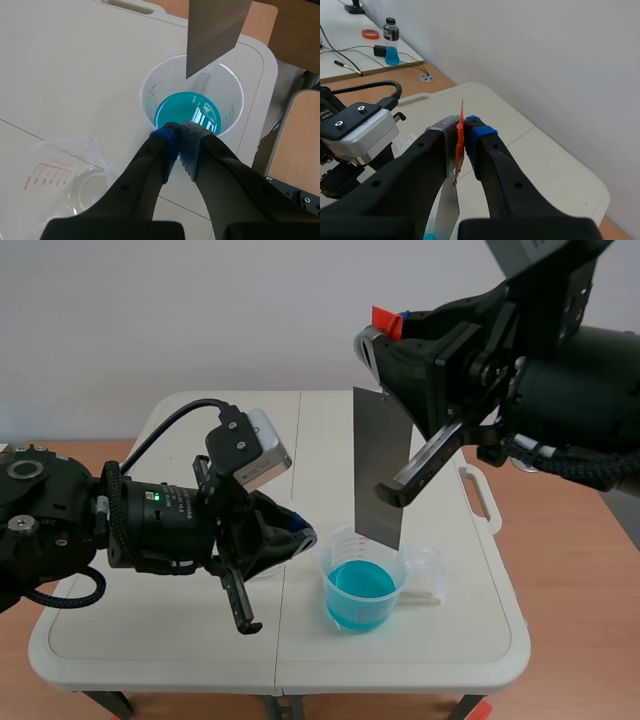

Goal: Hold the metal plate by the orange handle, dip it into the blue solution, take it out and point at it, then put the plate back in the beaker on the left.
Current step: 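Point at the plate with the left hand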

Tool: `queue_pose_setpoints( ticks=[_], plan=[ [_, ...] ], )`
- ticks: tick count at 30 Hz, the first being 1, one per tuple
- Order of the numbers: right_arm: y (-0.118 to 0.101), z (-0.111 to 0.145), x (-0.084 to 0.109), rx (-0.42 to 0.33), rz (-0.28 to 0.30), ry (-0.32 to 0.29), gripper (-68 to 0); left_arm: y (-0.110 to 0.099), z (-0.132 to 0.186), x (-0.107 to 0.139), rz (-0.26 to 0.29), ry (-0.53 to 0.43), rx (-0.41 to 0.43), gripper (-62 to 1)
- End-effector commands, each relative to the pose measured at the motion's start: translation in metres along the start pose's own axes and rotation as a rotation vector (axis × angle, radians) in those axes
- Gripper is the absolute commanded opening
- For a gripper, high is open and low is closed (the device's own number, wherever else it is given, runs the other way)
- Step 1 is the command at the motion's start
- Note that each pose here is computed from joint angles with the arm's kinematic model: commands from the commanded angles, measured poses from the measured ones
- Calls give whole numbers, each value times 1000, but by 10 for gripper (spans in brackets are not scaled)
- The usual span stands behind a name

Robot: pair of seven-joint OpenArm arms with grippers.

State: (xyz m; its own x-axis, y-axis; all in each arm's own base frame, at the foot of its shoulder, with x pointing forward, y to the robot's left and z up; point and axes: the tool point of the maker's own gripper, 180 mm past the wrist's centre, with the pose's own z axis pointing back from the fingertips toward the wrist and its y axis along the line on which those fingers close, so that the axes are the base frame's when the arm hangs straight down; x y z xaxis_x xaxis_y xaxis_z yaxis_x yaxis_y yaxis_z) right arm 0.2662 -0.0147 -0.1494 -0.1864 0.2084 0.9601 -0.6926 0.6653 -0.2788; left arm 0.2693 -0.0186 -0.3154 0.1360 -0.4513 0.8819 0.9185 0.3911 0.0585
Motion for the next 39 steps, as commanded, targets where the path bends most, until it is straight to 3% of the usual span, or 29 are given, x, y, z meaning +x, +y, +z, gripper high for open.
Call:
queue_pose_setpoints(
  ticks=[1, 11, 19, 26, 31, 39],
  plan=[
    [-1, 1, 12, -1, 5, -44, -660, 0, 0, 11, -4, -36, -3, -577],
    [-1, 1, 12, -1, 5, -44, -660, 3, 1, 13, -7, -47, 11, -577],
    [-1, 0, 11, -1, 4, -40, -661, 52, 32, 1, -1, -30, 213, -577],
    [-1, 0, 4, 1, -16, -32, -661, 84, 95, -41, 14, 40, 378, -577],
    [-3, -3, -6, 5, -52, -31, -661, 80, 138, -85, 69, 144, 433, -577],
    [2, -15, -14, 39, -72, -31, -661, 44, 184, -140, 163, 270, 469, -577]
  ],
)
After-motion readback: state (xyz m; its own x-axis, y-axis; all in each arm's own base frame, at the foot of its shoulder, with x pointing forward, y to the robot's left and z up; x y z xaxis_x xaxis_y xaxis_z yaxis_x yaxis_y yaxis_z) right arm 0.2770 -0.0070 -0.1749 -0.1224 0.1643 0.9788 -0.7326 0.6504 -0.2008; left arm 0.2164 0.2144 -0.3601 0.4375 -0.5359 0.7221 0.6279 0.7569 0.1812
